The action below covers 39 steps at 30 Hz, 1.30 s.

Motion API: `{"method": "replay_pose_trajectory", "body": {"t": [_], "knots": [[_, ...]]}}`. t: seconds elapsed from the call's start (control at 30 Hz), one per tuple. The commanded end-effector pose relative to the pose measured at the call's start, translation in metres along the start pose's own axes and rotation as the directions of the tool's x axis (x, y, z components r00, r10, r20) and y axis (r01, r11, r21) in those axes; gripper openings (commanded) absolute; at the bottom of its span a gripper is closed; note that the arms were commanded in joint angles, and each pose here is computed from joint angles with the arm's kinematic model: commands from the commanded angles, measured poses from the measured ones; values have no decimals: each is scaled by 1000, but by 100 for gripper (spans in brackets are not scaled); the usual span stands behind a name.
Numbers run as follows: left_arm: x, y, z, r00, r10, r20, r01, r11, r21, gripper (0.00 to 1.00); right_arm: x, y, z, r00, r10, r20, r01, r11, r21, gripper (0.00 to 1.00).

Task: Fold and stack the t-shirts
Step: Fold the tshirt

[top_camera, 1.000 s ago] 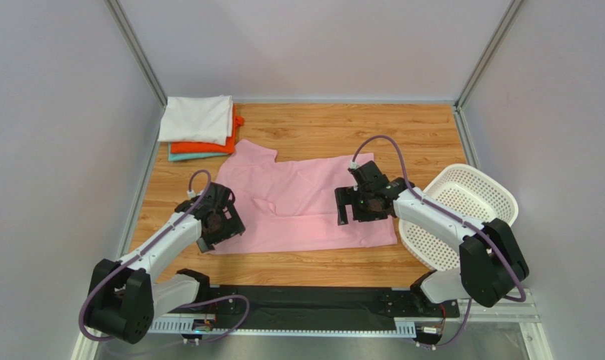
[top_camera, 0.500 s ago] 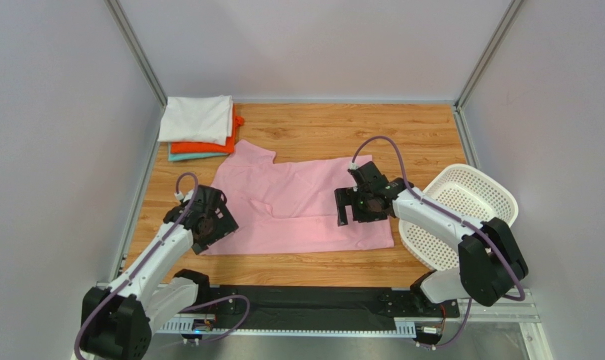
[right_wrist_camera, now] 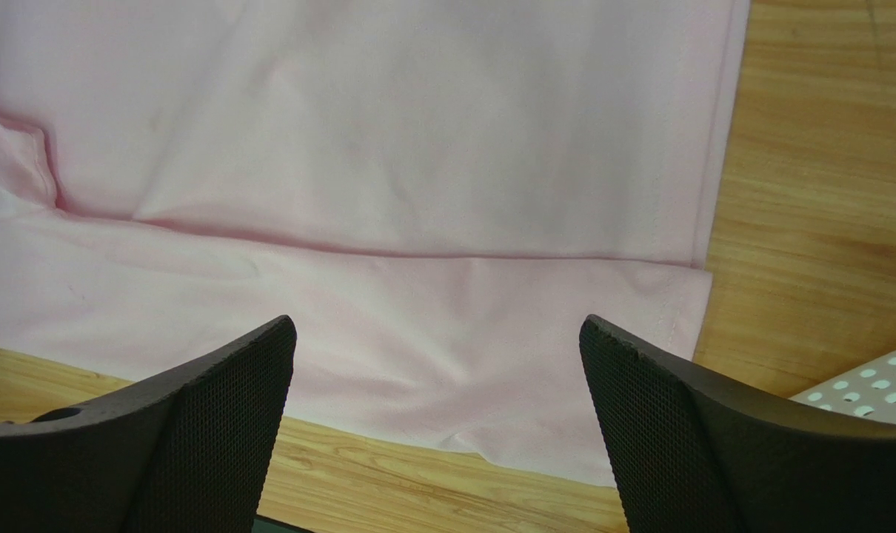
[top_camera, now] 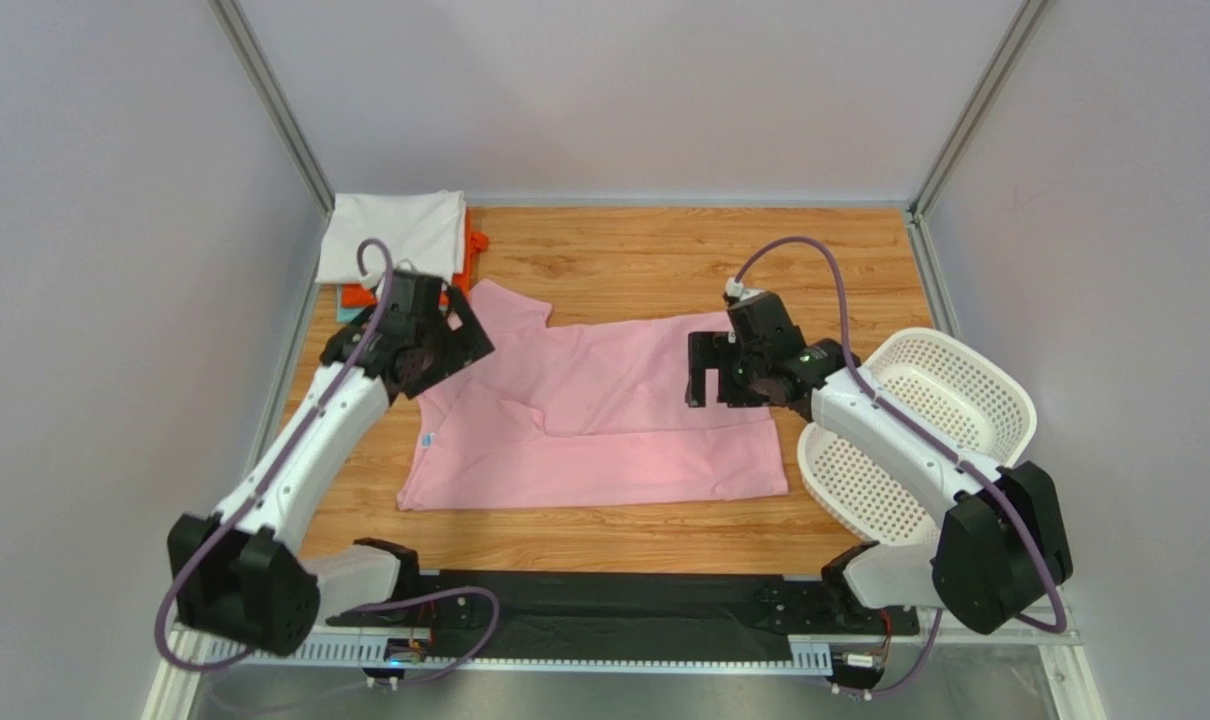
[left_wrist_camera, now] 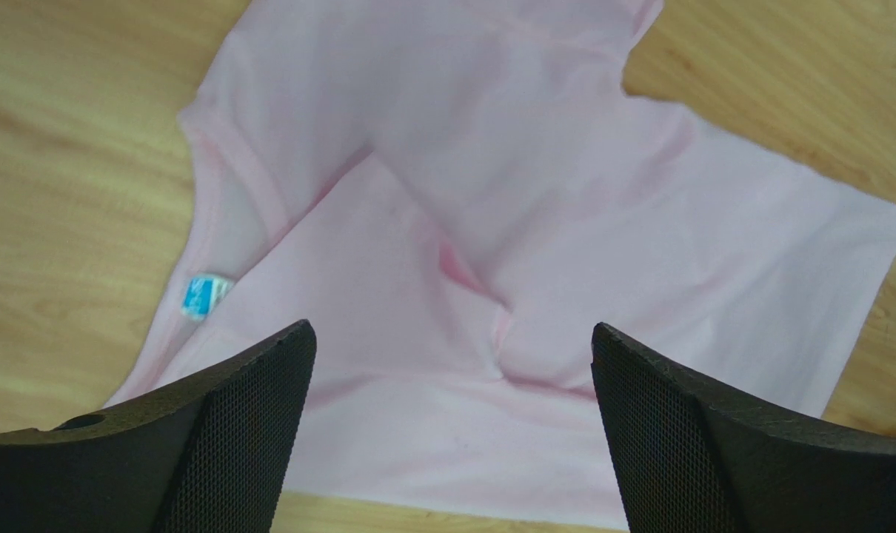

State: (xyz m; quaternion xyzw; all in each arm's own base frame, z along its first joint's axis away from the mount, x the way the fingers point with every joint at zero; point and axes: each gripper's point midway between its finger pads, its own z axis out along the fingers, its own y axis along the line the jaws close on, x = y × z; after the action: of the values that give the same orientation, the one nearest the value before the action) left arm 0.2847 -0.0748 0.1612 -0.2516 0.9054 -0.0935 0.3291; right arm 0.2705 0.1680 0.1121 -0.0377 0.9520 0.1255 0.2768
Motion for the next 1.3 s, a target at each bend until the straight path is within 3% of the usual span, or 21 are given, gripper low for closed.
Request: {"method": "replay_pose_trajectory", "body": {"t": [0.0, 0.1, 0.13, 0.2, 0.23, 0.33, 0.4, 0.43, 0.47, 0.57, 0.83, 1.07, 1.27], "knots": [[-36, -38, 24, 995, 99, 19, -100, 994, 48, 100, -35, 5, -4, 995, 33, 97, -32, 999, -10, 100], [-76, -78, 42, 989, 140, 37, -142, 988, 64, 100, -34, -2, 2, 996, 39, 79, -39, 999, 4, 100], [-74, -77, 69, 988, 155, -3, -155, 988, 11, 100, -33, -5, 3, 996, 52, 70, -52, 999, 2, 100], [-103, -93, 76, 982, 186, 26, -186, 982, -18, 100, -31, -11, 6, 996, 66, 58, -66, 998, 8, 100], [-97, -90, 105, 980, 199, -27, -201, 977, -69, 99, -30, -17, 8, 995, 80, 52, -81, 997, 17, 100], [-122, -103, 120, 973, 229, -17, -230, 966, -120, 98, -30, -30, 9, 993, 108, 52, -110, 993, 41, 100], [-115, -93, 152, 963, 259, -80, -270, 945, -187, 93, -28, -31, 10, 992, 117, 36, -118, 993, 20, 100], [-129, -103, 153, 965, 259, -48, -264, 947, -183, 92, -28, -35, 11, 991, 125, 39, -126, 992, 28, 100], [-121, -92, 172, 959, 269, -89, -283, 930, -235, 91, -27, -39, 11, 991, 130, 32, -131, 991, 32, 100], [-127, -89, 198, 957, 283, -68, -290, 914, -284, 84, -26, -46, 15, 990, 141, 23, -142, 989, 41, 100], [-117, -75, 244, 959, 268, -90, -283, 907, -313, 71, -20, -55, 24, 988, 155, -15, -154, 987, 51, 100], [-99, -58, 258, 960, 240, -146, -276, 902, -333, 69, -20, -58, 27, 986, 164, -20, -163, 985, 52, 100], [-77, -57, 269, 953, 218, -212, -274, 917, -291, 53, -18, -58, 29, 985, 167, -30, -166, 985, 43, 100]]}}
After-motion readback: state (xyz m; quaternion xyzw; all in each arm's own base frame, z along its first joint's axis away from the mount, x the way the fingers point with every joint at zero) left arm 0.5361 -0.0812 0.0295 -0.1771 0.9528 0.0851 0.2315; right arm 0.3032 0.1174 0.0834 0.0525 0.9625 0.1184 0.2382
